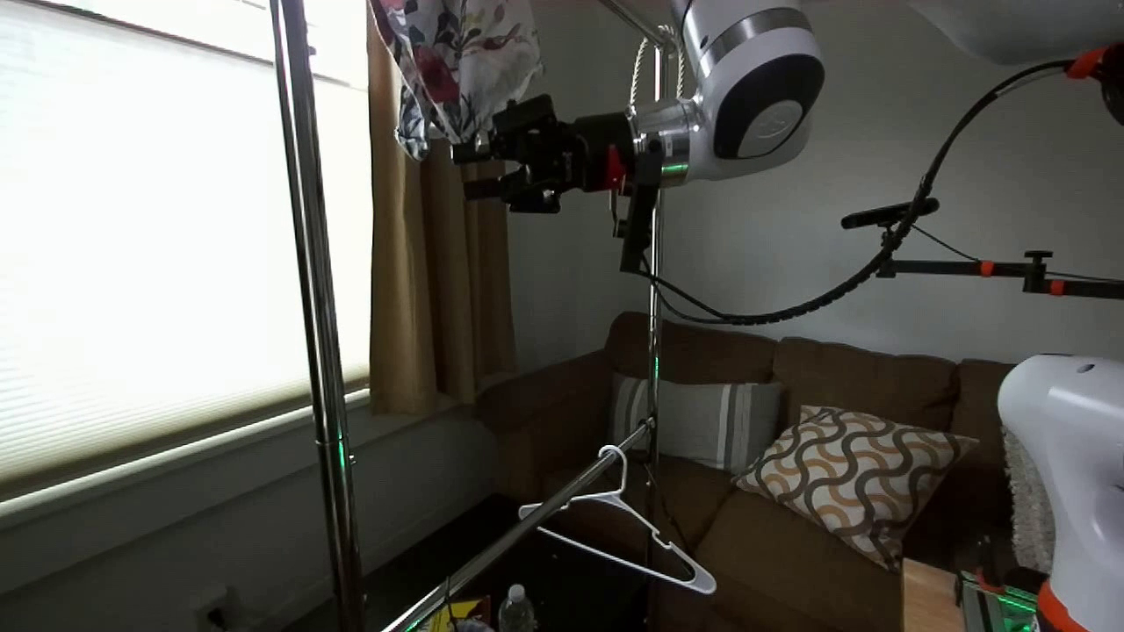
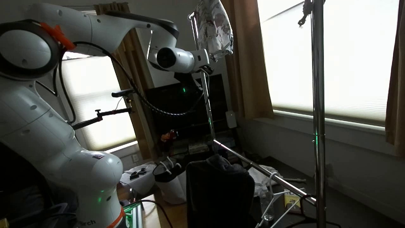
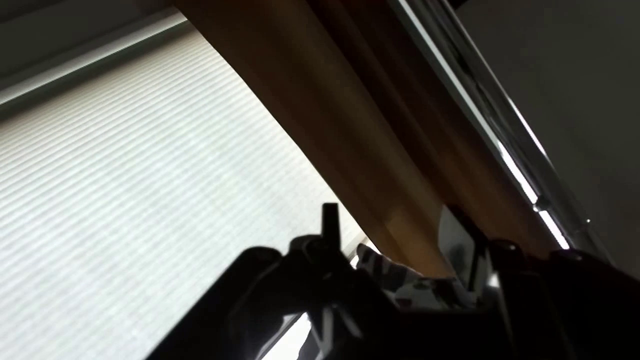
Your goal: Take the white cloth off of the top part of the clothing rack
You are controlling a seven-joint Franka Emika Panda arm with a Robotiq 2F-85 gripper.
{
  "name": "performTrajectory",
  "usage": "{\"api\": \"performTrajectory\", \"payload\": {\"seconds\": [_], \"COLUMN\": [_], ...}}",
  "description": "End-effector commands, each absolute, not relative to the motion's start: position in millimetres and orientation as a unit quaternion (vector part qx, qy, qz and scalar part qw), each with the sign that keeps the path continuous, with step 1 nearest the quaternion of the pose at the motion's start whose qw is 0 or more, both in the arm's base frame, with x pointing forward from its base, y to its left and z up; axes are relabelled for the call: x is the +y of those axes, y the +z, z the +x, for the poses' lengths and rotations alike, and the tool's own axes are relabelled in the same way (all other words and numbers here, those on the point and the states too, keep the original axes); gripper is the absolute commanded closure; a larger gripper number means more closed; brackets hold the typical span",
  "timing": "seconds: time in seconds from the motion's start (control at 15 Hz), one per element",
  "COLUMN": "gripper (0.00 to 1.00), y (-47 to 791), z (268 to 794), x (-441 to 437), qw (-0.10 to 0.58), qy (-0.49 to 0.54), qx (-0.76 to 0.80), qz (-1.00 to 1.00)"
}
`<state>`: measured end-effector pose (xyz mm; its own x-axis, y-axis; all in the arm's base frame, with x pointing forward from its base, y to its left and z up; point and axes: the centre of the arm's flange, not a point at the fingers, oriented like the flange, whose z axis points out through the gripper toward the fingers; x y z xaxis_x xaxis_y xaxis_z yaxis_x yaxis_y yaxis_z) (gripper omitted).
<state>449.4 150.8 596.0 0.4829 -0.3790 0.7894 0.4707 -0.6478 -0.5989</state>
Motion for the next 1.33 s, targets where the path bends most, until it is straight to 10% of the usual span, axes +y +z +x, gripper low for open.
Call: {"api": "performTrajectory", "payload": {"seconds": [0.0,0.2,1.27], "gripper": [0.15,0.0,0.0], "y": [601,608,625], "z": [447,444,426], "x": [128,109,134], "qw": [0.437,0.468,0.581], "qy": [-0.497,-0.48,-0.432], "qx": [-0.018,-0.028,-0.097], "qz": [-0.749,-0.742,-0.683]}}
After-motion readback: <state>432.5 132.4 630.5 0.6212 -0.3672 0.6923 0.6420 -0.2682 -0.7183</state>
